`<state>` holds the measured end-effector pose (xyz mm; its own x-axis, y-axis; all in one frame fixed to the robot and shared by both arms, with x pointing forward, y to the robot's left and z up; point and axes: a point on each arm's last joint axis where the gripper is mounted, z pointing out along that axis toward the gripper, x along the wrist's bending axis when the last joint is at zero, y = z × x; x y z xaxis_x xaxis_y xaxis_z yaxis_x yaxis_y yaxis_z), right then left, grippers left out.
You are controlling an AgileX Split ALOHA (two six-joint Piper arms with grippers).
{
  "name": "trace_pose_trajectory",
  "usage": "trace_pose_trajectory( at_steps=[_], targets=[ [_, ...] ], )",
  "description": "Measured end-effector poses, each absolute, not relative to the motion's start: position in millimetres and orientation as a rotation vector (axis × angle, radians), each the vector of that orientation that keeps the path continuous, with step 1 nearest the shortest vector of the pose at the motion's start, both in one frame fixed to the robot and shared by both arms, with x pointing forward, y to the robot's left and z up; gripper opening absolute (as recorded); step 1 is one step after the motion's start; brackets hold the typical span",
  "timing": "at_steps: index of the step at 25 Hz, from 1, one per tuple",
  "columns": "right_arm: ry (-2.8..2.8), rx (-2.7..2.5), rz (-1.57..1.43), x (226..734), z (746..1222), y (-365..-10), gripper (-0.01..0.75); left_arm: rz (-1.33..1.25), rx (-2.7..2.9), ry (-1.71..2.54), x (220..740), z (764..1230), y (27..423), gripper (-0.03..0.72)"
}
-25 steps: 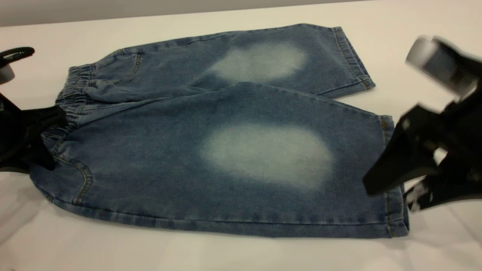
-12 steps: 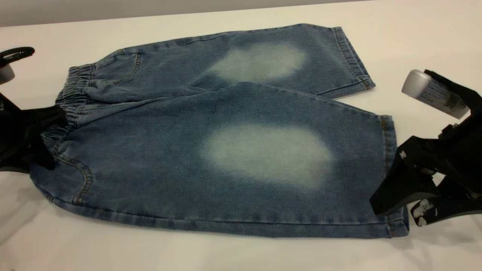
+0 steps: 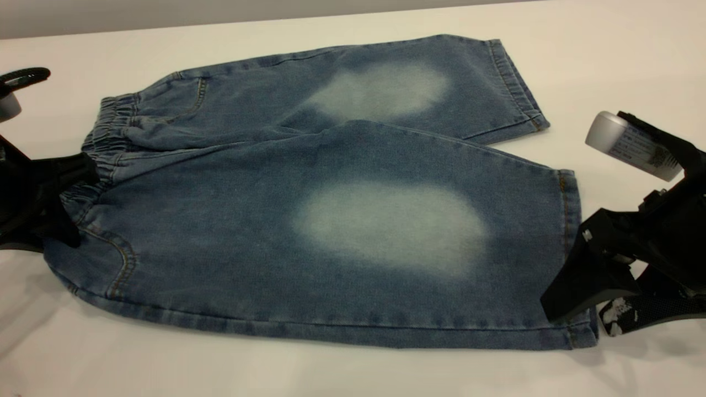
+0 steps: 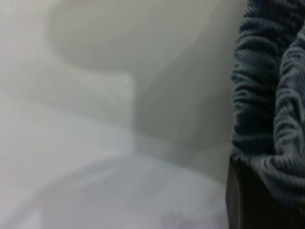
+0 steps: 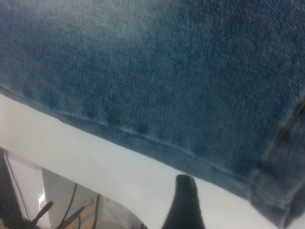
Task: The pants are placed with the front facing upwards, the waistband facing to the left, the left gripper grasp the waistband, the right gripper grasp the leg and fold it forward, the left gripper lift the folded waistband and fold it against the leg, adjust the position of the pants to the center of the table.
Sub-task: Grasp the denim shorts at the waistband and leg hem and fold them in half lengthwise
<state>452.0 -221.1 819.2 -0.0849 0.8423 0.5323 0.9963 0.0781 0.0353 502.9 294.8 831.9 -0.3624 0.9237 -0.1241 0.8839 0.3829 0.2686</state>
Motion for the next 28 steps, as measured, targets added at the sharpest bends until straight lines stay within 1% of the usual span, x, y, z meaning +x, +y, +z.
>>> trace_pose_trajectory(
  at_steps=[10,13,16,22,25,28],
  targets=[
    [-1.957,-1.796,-0.560,449.4,812.1,-218.9,0.496,0.228,1.599,2.390,503.0,831.9,294.8,0.153],
    [-1.941,-1.780,-0.576,448.9,811.1,-217.2,0.479,0.229,1.599,2.389,503.0,831.9,294.8,0.153],
    [-1.946,-1.784,-0.591,450.0,810.8,-217.1,0.432,0.231,1.598,2.387,503.3,832.0,294.8,0.153],
    [-1.924,-1.754,-0.646,451.2,813.4,-213.6,0.293,0.231,1.598,2.387,503.3,832.0,294.8,0.153],
    [-1.910,-1.743,-0.685,452.5,815.0,-211.6,0.252,0.232,1.597,2.387,503.3,832.0,294.8,0.153],
    [-1.901,-1.742,-0.699,453.2,815.7,-210.9,0.241,0.232,1.597,2.387,503.4,832.0,294.8,0.153]
  ],
)
